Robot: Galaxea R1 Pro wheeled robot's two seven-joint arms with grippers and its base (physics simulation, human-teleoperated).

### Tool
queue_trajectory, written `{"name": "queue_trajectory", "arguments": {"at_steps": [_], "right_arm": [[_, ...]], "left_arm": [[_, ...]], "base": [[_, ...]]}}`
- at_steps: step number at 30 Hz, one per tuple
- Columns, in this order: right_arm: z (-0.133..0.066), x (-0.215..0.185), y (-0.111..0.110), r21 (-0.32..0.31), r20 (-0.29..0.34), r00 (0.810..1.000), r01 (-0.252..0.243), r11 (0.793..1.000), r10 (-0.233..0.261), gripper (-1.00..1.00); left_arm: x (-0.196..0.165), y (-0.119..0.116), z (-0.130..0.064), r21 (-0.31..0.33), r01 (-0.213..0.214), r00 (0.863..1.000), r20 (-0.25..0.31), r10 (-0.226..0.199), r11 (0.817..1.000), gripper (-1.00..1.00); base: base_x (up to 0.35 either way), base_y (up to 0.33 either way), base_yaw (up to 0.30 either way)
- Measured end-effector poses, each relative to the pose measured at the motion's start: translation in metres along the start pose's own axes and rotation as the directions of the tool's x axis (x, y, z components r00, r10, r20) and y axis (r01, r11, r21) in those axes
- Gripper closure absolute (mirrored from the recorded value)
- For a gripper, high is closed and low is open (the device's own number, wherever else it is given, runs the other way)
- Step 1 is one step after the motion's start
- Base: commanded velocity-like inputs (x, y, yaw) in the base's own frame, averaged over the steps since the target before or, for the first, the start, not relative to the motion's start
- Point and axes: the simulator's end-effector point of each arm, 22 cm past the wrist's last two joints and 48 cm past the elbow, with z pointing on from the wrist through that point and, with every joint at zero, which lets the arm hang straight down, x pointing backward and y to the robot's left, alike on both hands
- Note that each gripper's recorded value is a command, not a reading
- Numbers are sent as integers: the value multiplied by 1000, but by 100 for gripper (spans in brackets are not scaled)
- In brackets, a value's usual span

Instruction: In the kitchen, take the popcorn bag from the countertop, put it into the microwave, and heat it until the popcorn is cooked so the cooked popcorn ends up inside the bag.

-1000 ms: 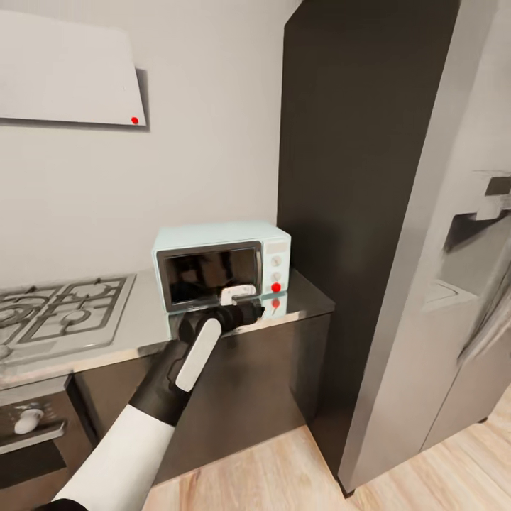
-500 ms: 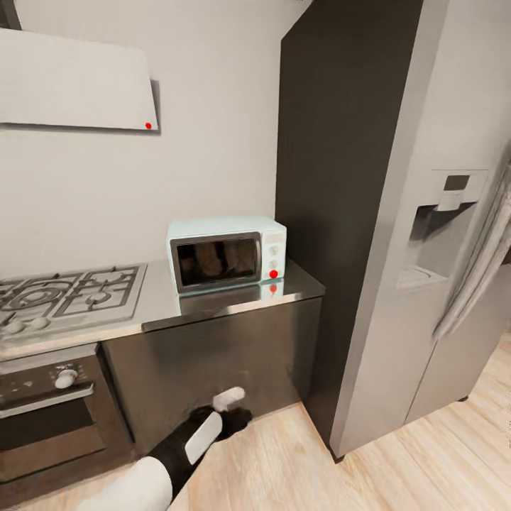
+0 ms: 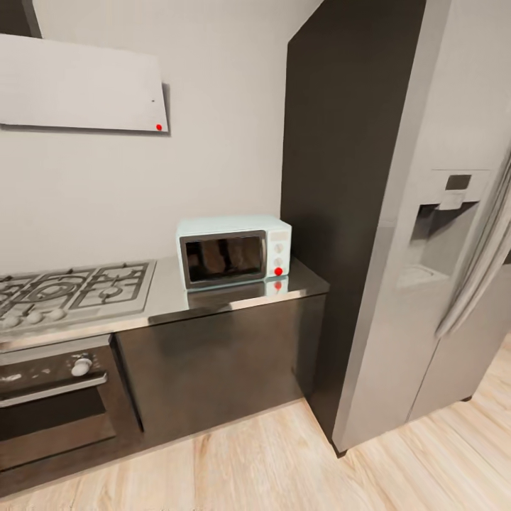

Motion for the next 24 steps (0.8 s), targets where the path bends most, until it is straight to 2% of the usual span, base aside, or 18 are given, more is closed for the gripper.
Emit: {"name": "queue_trajectory", "arguments": {"at_steps": [2,6,13,24], "right_arm": [[0,-1,1,-1,2,1000,2,1000,-2,-100],[0,-1,2,-3,5,1000,11,1000,-11,-100],[0,-2,-6,6,7,1000,-6,1000,6,-100],[0,-2,-8,10,10,1000,11,1000,-11,-100]], "left_arm": [[-2,12,0,-18,7,999,32,-7,1000,-100],[-2,20,0,-33,12,999,45,-10,999,-100],[-4,22,0,-34,13,999,50,-11,999,-100],[-4,22,0,-35,19,999,51,-17,999,-100]], "base": [[0,0,265],[0,0,271],[0,0,273],[0,0,273]]}}
